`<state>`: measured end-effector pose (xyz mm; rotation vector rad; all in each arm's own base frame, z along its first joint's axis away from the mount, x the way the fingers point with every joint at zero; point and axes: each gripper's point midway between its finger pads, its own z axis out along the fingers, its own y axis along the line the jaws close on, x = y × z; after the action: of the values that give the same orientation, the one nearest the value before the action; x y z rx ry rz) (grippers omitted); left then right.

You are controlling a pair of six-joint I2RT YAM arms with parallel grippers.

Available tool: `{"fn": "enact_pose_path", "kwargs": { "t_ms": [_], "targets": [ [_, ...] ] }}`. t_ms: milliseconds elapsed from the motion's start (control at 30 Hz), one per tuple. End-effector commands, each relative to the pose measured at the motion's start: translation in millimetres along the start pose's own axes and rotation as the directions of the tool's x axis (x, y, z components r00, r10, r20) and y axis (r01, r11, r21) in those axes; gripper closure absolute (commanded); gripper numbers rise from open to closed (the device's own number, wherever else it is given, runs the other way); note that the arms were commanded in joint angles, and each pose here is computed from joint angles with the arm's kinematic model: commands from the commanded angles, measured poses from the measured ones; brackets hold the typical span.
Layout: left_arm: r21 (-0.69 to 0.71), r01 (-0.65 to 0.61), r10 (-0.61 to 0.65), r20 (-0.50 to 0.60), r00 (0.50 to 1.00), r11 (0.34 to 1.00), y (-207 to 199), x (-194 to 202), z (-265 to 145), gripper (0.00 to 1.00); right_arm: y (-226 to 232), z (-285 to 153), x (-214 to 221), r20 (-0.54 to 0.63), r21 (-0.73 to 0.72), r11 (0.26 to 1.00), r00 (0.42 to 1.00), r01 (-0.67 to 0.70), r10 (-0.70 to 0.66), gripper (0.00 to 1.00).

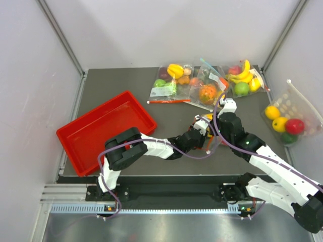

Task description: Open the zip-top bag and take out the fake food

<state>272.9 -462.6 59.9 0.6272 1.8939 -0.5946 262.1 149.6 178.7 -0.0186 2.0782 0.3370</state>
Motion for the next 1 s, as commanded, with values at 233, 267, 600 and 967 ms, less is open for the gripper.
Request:
{"fn": "enact_pose_path", "kwargs": {
  "t_ms": [233,267,600,967],
  "targets": [
    [-0.056,-0.043,0.038,-0.086,0.996,0.997,17.0,21.9,-5.7,0.94,39.9,-14.2,-5.2,-0.004,-0.187,0.982,1.0,-0.024,0.023,0.97],
    [-0.057,-0.044,0.039,-0.087,0.995,0.997,17.3,22.1,-8.2,0.96,35.9,-14.0,-8.4,0.007,-0.164,0.986,1.0,-0.019,0.02,0.97],
    [0.012,0.013,-0.013,-0.063,0.998,1.0,13.3,1.9,-51.8,1.0,5.6,-8.7,-13.3,0.017,-0.023,1.0,1.0,0.004,-0.004,0.97],
    [-0.009,0.103,-0.103,0.004,0.995,0.995,43.5,-36.0,-75.4,1.0,6.8,-8.5,-5.3,-0.01,-0.042,0.999,1.0,0.026,-0.026,0.88]
  ]
}}
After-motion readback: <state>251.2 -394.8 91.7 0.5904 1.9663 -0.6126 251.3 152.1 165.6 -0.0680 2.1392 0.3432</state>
